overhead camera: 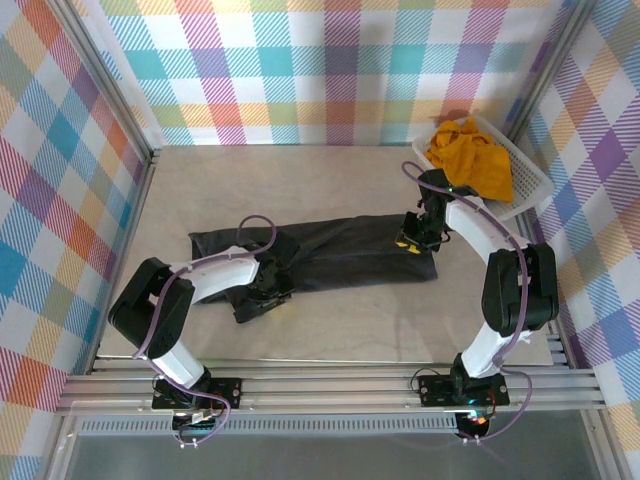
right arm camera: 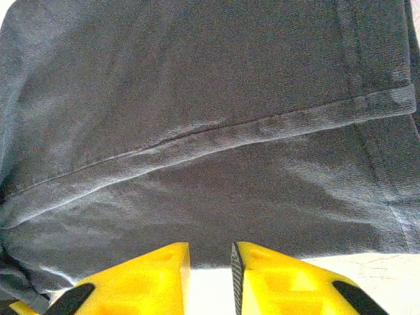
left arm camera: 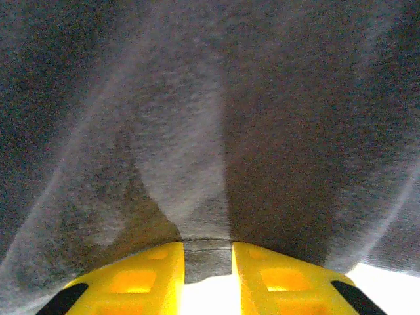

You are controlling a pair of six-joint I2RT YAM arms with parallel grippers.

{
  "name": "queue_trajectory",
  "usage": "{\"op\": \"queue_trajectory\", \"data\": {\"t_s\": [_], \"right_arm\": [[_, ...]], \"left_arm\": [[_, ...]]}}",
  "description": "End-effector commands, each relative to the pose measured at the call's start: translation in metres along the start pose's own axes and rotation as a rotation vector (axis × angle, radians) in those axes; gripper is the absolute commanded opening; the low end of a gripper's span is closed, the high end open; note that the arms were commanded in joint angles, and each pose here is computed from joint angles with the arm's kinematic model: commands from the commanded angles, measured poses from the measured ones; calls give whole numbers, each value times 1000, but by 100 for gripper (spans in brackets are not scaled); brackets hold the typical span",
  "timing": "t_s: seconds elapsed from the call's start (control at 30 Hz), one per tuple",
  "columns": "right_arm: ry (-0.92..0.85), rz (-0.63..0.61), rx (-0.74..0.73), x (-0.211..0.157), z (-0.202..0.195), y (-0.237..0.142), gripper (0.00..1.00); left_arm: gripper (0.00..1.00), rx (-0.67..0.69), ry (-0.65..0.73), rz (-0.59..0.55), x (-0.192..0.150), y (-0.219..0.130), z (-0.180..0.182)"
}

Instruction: Fold and stack the t-shirts

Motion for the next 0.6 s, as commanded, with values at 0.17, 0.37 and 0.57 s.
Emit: {"op": "queue_trajectory", "data": {"t_s": [0.17, 0.37, 0.57], "right_arm": [[-2, -21, 21, 15, -11, 6, 27], [21, 60, 16, 30, -23, 29, 29], [31, 141, -19, 27, -31, 49, 33]], "left_arm": [[48, -97, -120, -156, 67, -79, 22], [49, -173, -331, -225, 156, -92, 73], [51, -253, -309, -291, 217, -86, 84]]}}
Point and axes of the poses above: each hand's point on the last joint's axis, 136 mm out from that joint toward the fingers, its own y axis out along the fingers, its own z axis along the line the jaws close on, x = y × z, the point moved 6 cm from there along -y, back along the fingers, and after that the axes turned 13 degrees about -y, right-handed, at the moved point
